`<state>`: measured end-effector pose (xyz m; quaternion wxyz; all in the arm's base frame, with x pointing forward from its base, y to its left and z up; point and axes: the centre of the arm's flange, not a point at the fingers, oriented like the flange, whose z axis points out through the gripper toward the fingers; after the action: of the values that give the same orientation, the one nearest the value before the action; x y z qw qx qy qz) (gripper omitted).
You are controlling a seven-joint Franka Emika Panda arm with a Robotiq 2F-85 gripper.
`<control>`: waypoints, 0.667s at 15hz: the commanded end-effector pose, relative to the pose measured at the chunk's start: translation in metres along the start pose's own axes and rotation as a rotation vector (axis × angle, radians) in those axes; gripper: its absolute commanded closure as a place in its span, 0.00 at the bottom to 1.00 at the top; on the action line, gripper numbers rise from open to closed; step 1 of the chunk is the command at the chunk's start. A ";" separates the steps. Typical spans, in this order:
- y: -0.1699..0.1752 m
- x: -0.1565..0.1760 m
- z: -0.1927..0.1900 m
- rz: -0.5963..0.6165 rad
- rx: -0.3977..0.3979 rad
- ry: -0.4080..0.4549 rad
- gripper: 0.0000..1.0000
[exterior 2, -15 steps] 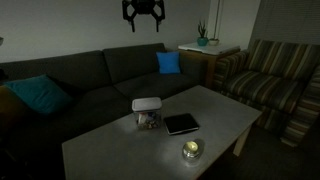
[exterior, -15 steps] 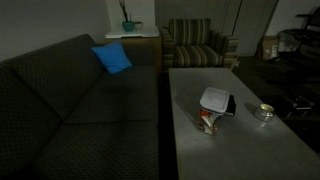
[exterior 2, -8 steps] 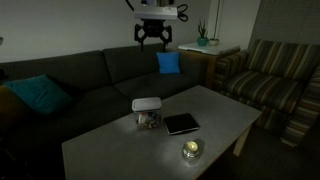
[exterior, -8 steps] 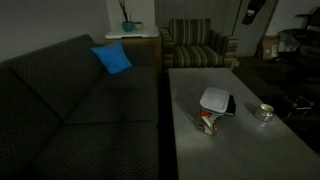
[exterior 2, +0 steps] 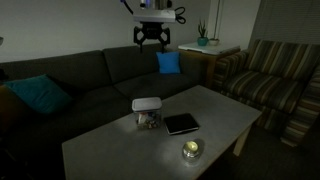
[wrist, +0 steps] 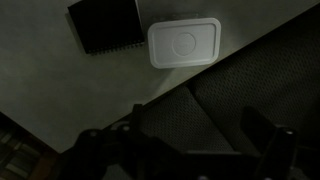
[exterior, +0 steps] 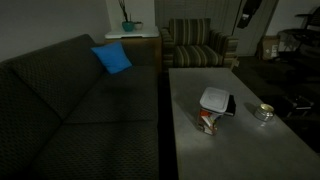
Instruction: Take the lid off the storage container and put it on the table
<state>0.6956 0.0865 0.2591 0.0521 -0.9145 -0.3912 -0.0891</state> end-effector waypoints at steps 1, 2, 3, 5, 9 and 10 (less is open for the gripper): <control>0.019 0.018 0.047 -0.062 0.038 0.013 0.00; 0.022 0.021 0.058 -0.069 0.046 0.008 0.00; 0.026 0.023 0.074 -0.062 0.048 -0.007 0.00; 0.035 0.024 0.105 -0.062 0.088 0.003 0.00; 0.043 0.028 0.163 -0.081 0.170 -0.040 0.00; 0.038 0.029 0.175 -0.098 0.194 -0.054 0.00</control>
<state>0.7325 0.0994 0.1212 0.1026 -0.9009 -0.4186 -0.0502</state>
